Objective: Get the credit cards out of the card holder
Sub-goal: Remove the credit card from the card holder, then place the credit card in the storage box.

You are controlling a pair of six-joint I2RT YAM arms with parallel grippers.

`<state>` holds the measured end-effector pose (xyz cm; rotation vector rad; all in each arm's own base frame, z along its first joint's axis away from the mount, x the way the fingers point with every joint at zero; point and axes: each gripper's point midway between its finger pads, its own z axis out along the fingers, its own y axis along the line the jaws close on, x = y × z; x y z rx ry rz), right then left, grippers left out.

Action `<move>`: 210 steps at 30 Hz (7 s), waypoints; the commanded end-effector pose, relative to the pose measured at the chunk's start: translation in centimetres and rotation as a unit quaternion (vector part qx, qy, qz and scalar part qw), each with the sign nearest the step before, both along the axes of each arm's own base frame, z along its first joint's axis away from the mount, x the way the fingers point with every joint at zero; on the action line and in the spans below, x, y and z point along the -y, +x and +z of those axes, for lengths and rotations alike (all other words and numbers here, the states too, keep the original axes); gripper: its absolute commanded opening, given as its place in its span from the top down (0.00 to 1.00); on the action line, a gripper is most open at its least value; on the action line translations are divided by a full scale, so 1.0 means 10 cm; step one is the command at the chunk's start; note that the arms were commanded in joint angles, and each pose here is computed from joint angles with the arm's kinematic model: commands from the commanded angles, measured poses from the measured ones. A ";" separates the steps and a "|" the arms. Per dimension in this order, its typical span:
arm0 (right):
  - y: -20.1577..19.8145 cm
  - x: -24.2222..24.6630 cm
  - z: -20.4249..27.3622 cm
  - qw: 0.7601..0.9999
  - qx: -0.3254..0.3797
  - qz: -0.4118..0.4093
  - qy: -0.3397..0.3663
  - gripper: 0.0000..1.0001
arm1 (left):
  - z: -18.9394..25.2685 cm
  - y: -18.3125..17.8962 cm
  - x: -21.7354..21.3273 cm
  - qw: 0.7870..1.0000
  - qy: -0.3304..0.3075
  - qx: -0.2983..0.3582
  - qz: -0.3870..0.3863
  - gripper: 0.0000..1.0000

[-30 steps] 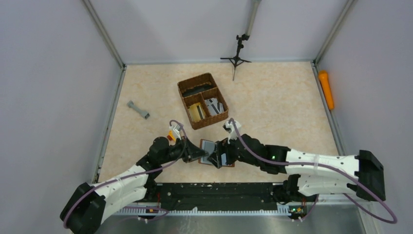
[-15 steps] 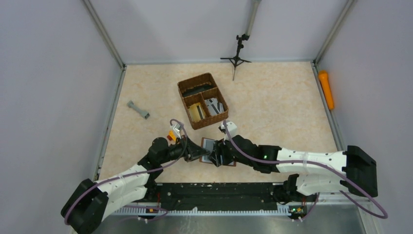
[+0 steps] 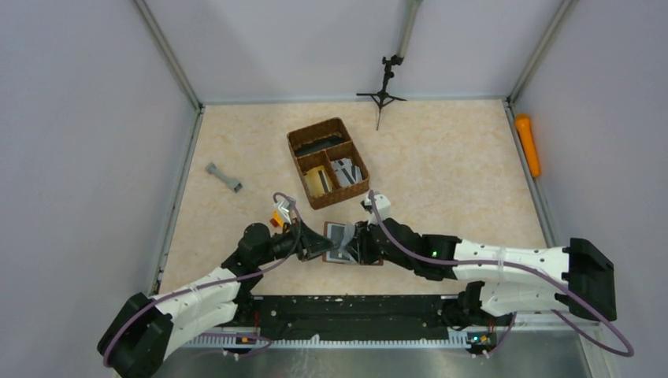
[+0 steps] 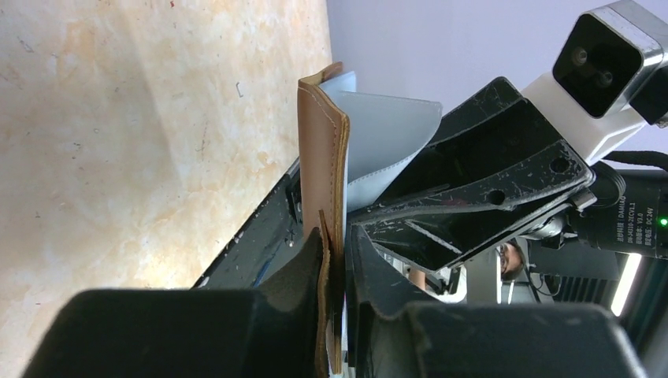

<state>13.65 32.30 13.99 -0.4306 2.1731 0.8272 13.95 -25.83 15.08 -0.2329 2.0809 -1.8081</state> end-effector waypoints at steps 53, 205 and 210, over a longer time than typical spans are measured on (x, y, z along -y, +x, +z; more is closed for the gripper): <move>-0.14 0.10 0.63 0.945 -0.088 0.044 0.312 0.81 | 0.69 -0.20 0.01 0.989 -0.090 0.108 -0.043 1.00; 1.98 0.32 1.30 0.810 -0.101 -0.330 0.475 1.00 | -0.42 0.14 -0.46 0.978 0.196 0.058 0.049 1.00; 2.41 -0.11 1.15 0.797 -0.122 -0.347 0.479 1.00 | -0.55 0.12 -0.49 0.975 0.211 0.055 0.046 1.00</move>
